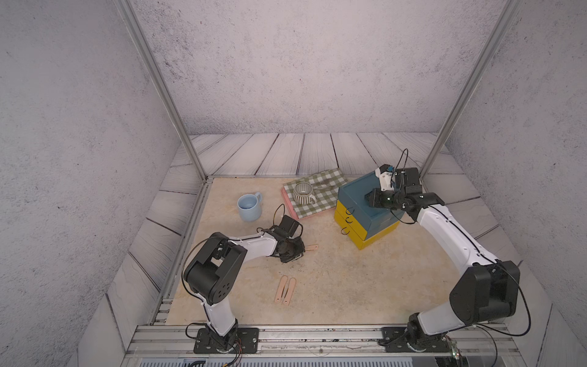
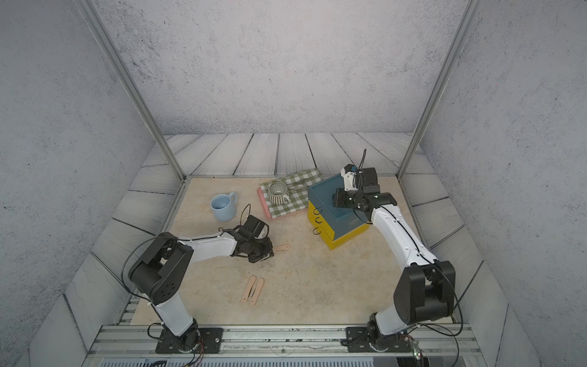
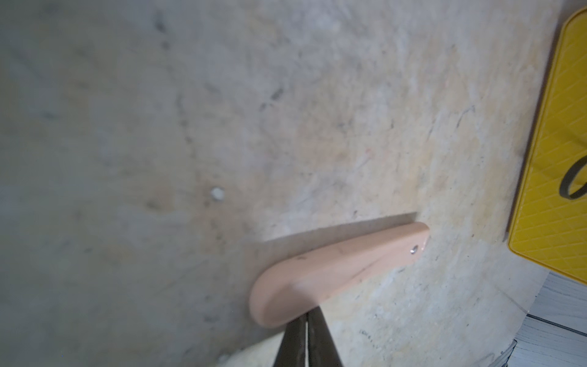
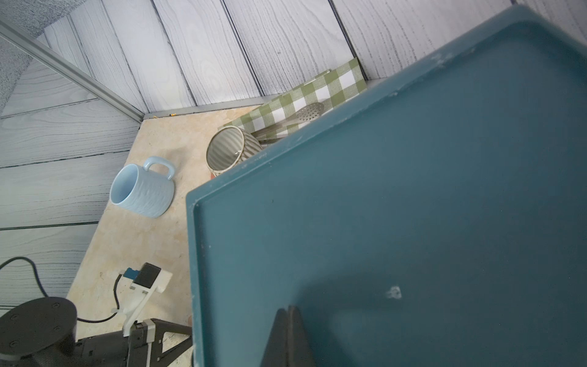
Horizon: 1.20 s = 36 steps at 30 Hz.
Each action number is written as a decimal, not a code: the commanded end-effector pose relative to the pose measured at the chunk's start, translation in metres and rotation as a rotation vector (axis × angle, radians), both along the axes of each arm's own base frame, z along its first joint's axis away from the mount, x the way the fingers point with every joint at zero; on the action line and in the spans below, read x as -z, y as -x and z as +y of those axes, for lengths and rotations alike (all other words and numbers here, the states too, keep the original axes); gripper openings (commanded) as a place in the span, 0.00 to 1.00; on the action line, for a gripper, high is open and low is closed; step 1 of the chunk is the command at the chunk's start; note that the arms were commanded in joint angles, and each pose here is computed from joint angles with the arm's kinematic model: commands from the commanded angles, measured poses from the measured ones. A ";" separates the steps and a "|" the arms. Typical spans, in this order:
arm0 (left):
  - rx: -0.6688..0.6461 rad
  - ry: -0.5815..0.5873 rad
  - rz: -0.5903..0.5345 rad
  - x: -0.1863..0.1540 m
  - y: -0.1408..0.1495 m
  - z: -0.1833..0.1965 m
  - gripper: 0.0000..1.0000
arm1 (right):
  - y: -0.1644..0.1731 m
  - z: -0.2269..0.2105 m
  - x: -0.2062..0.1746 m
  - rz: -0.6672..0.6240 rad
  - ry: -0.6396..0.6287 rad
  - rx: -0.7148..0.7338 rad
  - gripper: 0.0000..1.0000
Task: Place the fruit knives into the drawer by color
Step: Move the fruit knife to the center of the board, then adjust the fruit knife at the center of the board.
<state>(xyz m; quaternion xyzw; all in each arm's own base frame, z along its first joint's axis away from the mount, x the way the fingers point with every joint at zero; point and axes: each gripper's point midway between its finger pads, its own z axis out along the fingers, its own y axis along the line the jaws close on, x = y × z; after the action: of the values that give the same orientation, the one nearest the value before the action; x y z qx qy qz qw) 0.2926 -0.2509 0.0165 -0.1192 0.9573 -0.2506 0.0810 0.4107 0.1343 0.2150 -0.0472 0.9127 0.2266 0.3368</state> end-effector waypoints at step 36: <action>0.940 -0.620 -0.197 -0.037 -0.007 -0.030 0.71 | 0.117 -0.032 0.141 0.676 0.196 0.027 0.02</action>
<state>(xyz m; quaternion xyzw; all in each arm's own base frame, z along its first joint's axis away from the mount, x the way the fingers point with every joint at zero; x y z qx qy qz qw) 0.2854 -0.2814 0.0499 0.3578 0.9317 0.0021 0.0620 0.4109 0.1350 0.2151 -0.0464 0.9121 0.2291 0.3369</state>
